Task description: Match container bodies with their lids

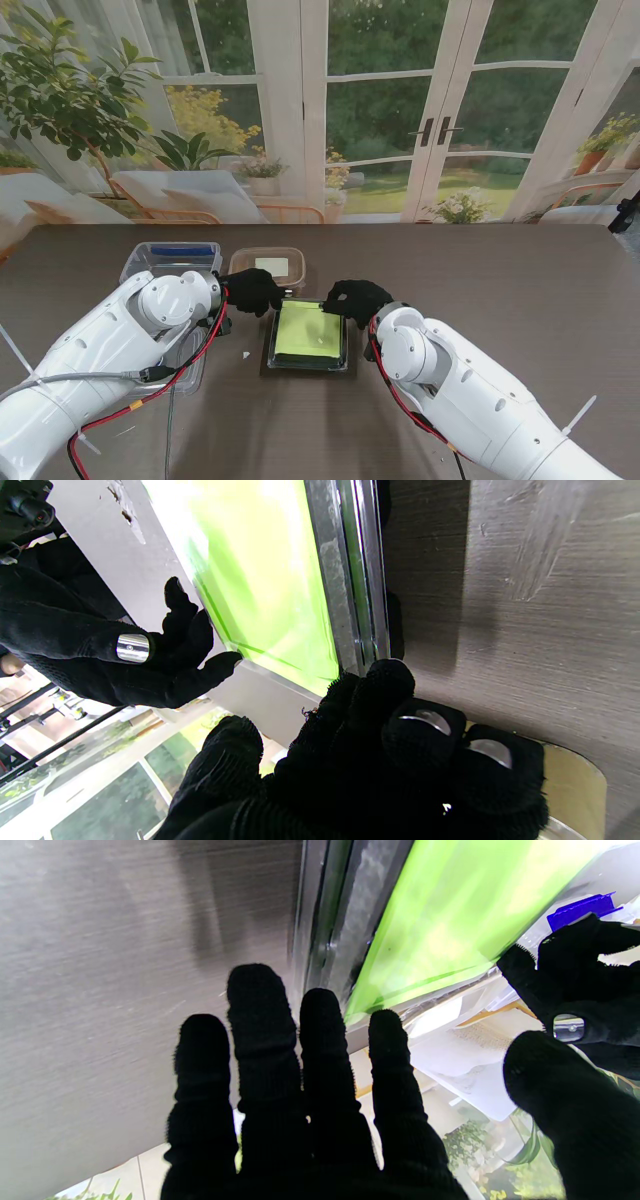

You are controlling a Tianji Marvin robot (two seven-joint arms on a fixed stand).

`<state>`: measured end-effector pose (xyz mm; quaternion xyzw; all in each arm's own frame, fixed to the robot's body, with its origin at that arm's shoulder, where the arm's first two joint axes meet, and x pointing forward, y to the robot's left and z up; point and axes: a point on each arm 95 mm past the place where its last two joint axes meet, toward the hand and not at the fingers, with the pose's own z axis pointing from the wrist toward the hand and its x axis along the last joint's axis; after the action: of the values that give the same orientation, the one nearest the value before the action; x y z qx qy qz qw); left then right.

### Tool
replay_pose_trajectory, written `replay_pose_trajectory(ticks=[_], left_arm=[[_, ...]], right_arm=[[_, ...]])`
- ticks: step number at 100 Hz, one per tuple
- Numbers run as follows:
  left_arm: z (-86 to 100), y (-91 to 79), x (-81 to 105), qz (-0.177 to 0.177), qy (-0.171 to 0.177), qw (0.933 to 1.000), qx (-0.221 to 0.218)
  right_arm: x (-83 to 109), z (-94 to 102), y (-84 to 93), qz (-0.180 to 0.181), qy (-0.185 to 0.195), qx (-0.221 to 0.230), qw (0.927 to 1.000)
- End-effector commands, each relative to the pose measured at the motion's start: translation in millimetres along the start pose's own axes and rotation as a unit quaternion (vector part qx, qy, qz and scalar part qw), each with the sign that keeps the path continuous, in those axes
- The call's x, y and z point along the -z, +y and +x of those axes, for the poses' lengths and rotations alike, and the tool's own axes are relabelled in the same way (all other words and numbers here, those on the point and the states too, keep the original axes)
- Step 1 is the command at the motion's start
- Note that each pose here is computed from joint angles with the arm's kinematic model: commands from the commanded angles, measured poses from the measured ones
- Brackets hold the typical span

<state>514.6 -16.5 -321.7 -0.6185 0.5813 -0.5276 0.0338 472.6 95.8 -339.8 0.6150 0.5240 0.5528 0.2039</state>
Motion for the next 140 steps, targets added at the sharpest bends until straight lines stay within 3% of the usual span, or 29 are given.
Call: replay_pose_trajectory(ticks=[1, 46, 76, 140], left_arm=[[2.9, 2.9, -1.1, -0.010, 0.002, 0.9999, 0.001], [11.4, -0.4, 9.9, 0.013, 0.013, 0.9998, -0.012], [17.8, 0.8, -3.2, 0.006, 0.038, 0.9993, 0.000], [4.7, 8.2, -14.8, -0.003, 0.024, 0.9996, 0.015]], right_arm=[[1.6, -0.6, -11.0, 0.015, 0.000, -0.004, 0.9999], [3.3, 0.0, -14.2, 0.015, 0.003, -0.003, 0.9999], [3.8, 1.2, -15.4, 0.017, 0.002, -0.003, 0.9998], [3.6, 1.2, -20.8, 0.021, 0.004, -0.007, 0.9998]])
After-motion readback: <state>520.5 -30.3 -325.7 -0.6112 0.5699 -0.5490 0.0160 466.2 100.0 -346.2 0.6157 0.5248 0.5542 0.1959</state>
